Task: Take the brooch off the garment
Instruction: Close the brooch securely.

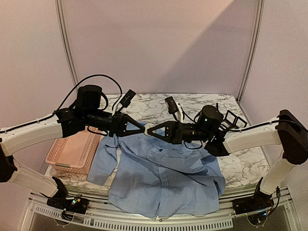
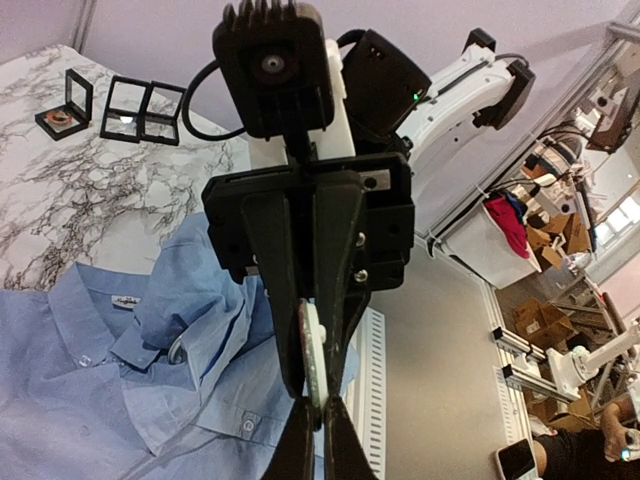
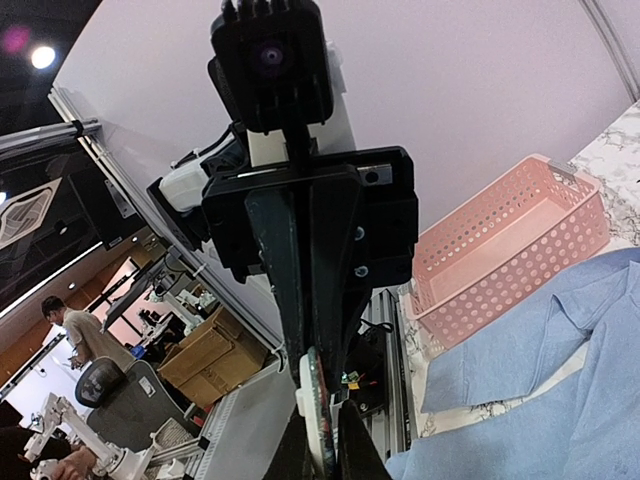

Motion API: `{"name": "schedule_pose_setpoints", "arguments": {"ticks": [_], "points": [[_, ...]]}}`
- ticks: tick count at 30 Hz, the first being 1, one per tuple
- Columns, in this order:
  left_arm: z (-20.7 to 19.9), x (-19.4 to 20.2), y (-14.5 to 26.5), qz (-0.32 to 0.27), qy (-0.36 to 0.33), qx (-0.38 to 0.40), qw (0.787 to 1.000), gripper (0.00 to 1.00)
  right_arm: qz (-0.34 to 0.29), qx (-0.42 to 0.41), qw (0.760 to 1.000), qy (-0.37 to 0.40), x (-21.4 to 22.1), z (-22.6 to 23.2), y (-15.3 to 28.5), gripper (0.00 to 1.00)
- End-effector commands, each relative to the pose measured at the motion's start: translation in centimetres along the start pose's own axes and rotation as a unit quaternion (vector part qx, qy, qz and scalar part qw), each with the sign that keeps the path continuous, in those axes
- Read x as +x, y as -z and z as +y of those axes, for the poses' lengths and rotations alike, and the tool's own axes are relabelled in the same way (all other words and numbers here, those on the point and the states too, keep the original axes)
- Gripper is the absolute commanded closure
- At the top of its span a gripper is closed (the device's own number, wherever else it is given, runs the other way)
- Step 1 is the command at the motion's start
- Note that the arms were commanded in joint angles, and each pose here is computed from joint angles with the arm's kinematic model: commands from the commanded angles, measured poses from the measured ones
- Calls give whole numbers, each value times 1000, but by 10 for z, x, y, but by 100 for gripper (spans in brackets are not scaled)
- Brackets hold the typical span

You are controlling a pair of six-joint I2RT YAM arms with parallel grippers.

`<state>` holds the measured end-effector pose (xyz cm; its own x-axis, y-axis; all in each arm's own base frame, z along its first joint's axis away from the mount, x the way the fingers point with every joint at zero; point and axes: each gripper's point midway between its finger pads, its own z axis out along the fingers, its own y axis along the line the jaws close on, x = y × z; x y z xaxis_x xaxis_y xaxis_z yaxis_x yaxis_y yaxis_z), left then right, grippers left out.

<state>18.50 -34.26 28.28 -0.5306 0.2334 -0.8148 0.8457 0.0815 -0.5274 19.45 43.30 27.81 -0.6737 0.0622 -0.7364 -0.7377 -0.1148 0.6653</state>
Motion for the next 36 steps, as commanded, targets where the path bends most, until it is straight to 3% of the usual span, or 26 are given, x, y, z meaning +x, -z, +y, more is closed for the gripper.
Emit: {"name": "schedule_pose_setpoints", "arguments": {"ticks": [1,6,13,20,28,36], "points": [[-33,-5,4,-3,-50,48,998,100,-44,83,994,-52,-10,-44,16,100],[-31,-5,3,-4,-49,41,998,100,-52,101,992,-51,-12,-49,18,100],[1,0,0,12,-27,-35,999,100,-41,94,994,-21,-11,-41,20,100],[27,10,-6,36,10,-68,997,100,2,40,999,31,-6,-11,14,82],[30,11,-8,39,16,-69,997,100,7,23,997,75,-12,13,20,58],[15,6,-6,30,4,-34,999,100,25,41,997,64,3,0,23,48]]}}
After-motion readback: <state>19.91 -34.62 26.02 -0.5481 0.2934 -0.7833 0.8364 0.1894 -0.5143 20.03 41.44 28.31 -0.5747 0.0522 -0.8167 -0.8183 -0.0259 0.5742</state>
